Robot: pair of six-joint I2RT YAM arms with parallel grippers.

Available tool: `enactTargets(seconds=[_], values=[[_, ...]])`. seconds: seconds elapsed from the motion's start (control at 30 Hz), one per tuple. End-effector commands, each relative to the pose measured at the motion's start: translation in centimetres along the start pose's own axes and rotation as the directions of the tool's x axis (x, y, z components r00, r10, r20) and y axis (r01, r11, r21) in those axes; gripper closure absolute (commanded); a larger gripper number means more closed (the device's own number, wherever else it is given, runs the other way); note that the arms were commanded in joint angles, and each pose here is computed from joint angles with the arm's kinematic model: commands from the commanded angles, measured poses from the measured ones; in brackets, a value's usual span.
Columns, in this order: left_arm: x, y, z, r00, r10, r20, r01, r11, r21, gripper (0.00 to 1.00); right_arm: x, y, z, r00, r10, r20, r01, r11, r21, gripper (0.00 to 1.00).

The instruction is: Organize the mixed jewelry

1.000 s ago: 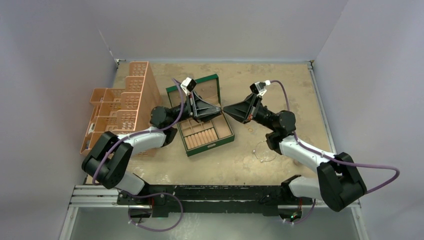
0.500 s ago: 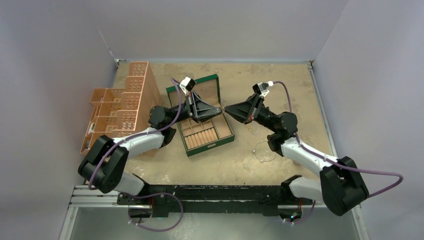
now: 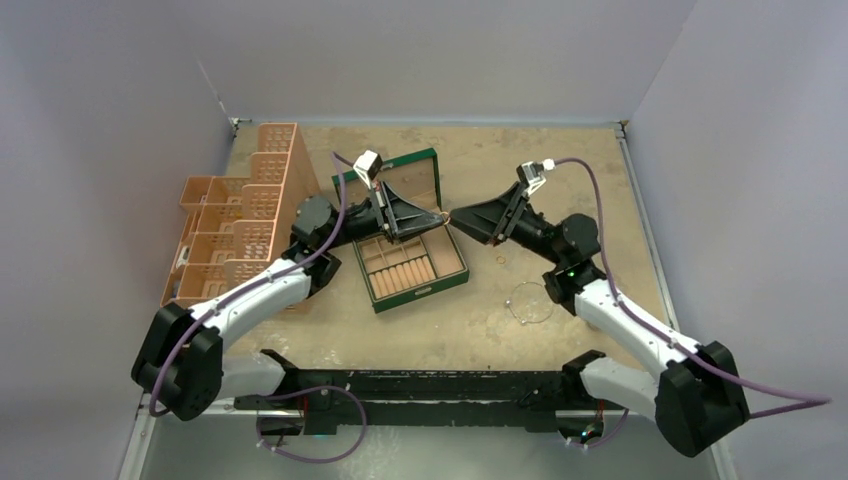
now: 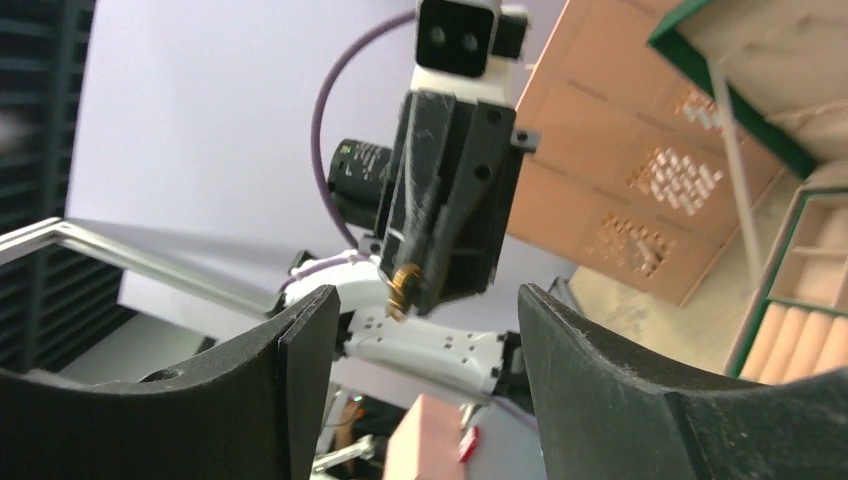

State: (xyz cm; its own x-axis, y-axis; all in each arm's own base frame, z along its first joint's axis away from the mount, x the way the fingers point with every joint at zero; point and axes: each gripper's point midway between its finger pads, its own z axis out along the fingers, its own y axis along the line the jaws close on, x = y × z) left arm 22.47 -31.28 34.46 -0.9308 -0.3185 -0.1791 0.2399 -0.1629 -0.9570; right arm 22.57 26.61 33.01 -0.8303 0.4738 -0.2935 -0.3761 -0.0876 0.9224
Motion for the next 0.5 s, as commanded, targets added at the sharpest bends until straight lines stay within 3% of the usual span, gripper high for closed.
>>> enactTargets(seconds=[0.0, 0.13, 0.3, 0.47], values=[[-0.8, -0.3, 0.0, 0.995, 0.085, 0.043, -0.082, 0.994, -0.071, 1.0, -2.1, 1.5, 0.6, 0.973, -0.222, 0.059, 0.218, 0.973, 0.075, 0.31], [-0.9, -0.3, 0.1, 0.994, 0.101, 0.039, -0.098, 0.992, -0.08, 1.0, -2.3, 0.7, 0.9, 0.975, -0.218, 0.042, 0.213, 0.971, 0.107, 0.33], [-0.9, 0.1, 0.2, 0.995, 0.099, 0.03, -0.096, 0.992, -0.087, 1.0, -2.2, 0.3, 1.1, 0.977, -0.21, 0.029, 0.207, 0.973, 0.102, 0.53], [-0.9, 0.5, 0.4, 0.996, 0.083, 0.026, -0.08, 0.993, -0.088, 1.0, -1.8, 0.3, 1.1, 0.978, -0.208, 0.011, 0.206, 0.974, 0.089, 0.58]])
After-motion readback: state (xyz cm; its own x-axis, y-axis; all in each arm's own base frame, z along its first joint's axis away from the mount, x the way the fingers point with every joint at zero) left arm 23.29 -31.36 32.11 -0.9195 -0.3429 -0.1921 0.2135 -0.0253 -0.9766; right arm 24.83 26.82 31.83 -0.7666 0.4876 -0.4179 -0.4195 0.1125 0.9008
